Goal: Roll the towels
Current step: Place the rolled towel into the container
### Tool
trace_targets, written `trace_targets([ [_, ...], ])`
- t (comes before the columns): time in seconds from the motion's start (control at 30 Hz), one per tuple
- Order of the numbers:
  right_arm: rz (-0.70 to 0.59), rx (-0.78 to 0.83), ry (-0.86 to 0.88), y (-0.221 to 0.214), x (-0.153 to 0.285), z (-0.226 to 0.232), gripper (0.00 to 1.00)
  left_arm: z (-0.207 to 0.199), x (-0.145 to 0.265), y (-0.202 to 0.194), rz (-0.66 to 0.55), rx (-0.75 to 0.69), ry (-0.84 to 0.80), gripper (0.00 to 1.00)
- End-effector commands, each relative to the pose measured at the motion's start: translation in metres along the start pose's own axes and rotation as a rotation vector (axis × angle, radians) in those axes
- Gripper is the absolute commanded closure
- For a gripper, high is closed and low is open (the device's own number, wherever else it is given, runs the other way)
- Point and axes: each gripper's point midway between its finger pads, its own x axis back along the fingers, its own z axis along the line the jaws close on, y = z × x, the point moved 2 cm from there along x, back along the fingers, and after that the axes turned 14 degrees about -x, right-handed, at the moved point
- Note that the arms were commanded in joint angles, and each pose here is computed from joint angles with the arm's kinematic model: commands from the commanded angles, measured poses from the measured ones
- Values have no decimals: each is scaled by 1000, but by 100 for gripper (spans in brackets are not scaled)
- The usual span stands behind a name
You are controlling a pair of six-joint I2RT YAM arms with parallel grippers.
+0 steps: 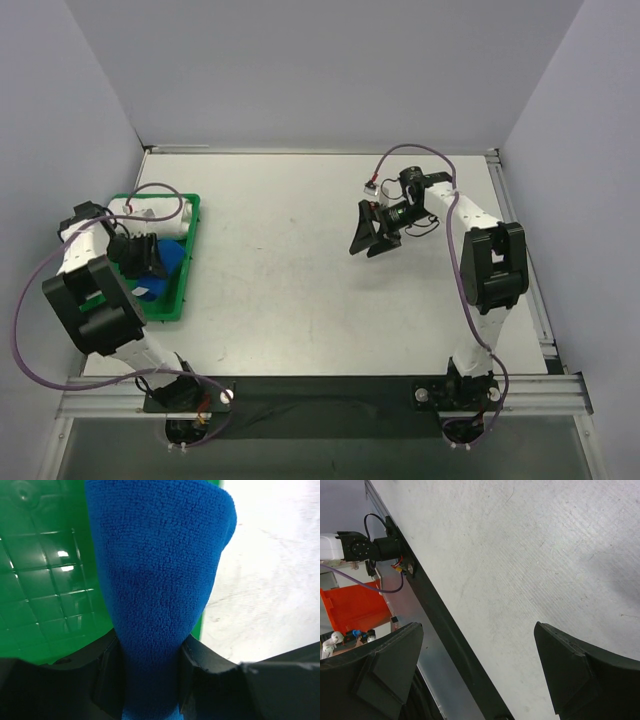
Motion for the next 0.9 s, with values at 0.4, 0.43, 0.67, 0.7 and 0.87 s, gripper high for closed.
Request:
trace_targets([
  [0.4,23,-24,38,-6,6,1,0,67,-46,26,10,129,169,100],
  [0.43,24,-26,39,-6,6,0,0,66,-49,27,6,132,166,100],
  [0.67,28,-39,46,-5,5,-1,0,36,-68,32,18,83,124,100],
  [0.7,29,-40,46,-5,5,-1,0,33,-70,34,16,80,118,100],
  [0.87,24,-41,48,-4,7,-2,0,29,-72,32,23,84,107,100],
])
